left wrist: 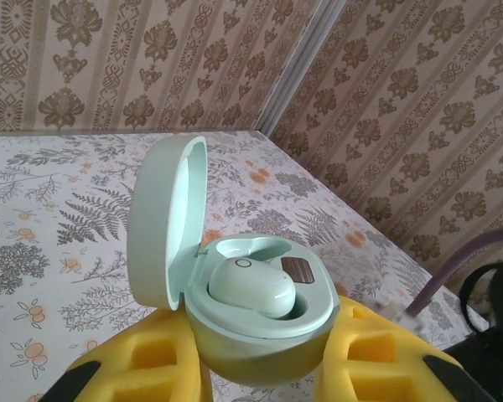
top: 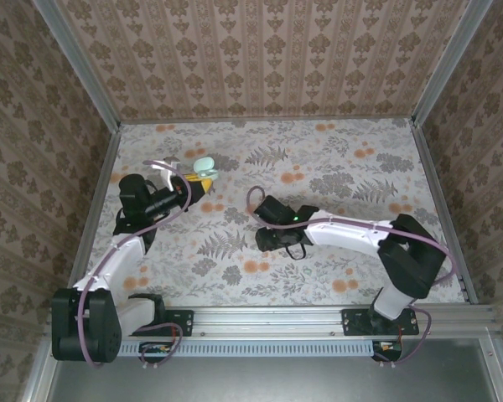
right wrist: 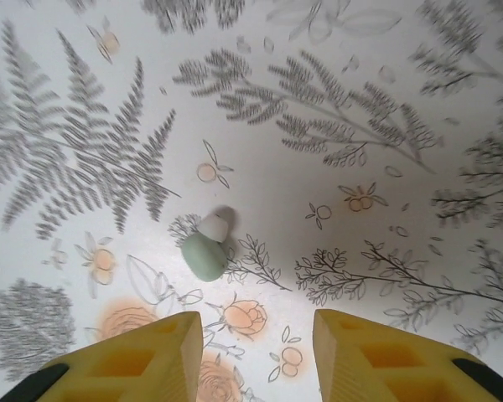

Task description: Insert the wireless bluetooth earbuds into the charging case

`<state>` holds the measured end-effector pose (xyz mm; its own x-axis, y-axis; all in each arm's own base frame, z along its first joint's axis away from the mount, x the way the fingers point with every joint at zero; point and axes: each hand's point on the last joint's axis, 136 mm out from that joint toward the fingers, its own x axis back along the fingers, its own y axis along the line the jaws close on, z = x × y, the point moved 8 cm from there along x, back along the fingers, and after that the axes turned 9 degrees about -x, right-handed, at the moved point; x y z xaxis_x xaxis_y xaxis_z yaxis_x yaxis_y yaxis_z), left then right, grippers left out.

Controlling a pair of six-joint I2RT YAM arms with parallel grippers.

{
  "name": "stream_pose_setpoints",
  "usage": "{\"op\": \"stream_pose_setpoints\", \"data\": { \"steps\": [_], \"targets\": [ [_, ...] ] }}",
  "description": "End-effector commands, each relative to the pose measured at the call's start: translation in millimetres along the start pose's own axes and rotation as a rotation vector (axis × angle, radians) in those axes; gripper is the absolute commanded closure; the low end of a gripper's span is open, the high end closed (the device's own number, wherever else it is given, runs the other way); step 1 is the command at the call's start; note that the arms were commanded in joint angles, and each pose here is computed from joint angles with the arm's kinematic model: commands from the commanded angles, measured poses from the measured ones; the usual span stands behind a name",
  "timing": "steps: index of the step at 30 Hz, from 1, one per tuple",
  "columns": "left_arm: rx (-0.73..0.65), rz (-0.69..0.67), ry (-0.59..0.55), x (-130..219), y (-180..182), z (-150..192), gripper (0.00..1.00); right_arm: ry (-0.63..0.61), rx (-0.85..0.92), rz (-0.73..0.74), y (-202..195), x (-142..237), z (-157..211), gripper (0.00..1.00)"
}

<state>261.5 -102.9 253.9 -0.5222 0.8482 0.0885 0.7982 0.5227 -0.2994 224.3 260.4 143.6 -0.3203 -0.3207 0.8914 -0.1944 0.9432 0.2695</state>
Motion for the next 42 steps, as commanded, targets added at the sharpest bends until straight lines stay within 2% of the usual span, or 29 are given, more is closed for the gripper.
{"op": "stream_pose_setpoints", "data": {
  "steps": [1,8,14,23,31,38,42],
  "targets": [
    [-0.032,-0.002,0.003,2,-3,0,0.87,-0.021,-0.071,-0.022,-4,19,3,0.62],
    [-0.03,-0.009,0.012,1,-1,3,0.87,-0.005,-0.179,-0.186,20,4,9,0.72],
    [-0.025,-0.016,0.021,1,0,7,0.87,0.061,-0.129,-0.173,47,-30,25,0.79],
    [-0.019,-0.03,0.026,5,-4,13,0.87,0.083,-0.186,-0.121,20,-61,31,0.83],
    [-0.025,-0.047,0.022,7,-5,14,0.87,0.063,-0.232,-0.098,-4,-61,13,0.83],
    [-0.028,-0.043,0.023,9,-8,13,0.87,0.04,-0.239,-0.068,-9,-59,-5,0.83],
    [-0.038,-0.047,0.029,10,-10,14,0.87,0.031,-0.246,-0.08,-5,-55,-12,0.79]
  ]
}}
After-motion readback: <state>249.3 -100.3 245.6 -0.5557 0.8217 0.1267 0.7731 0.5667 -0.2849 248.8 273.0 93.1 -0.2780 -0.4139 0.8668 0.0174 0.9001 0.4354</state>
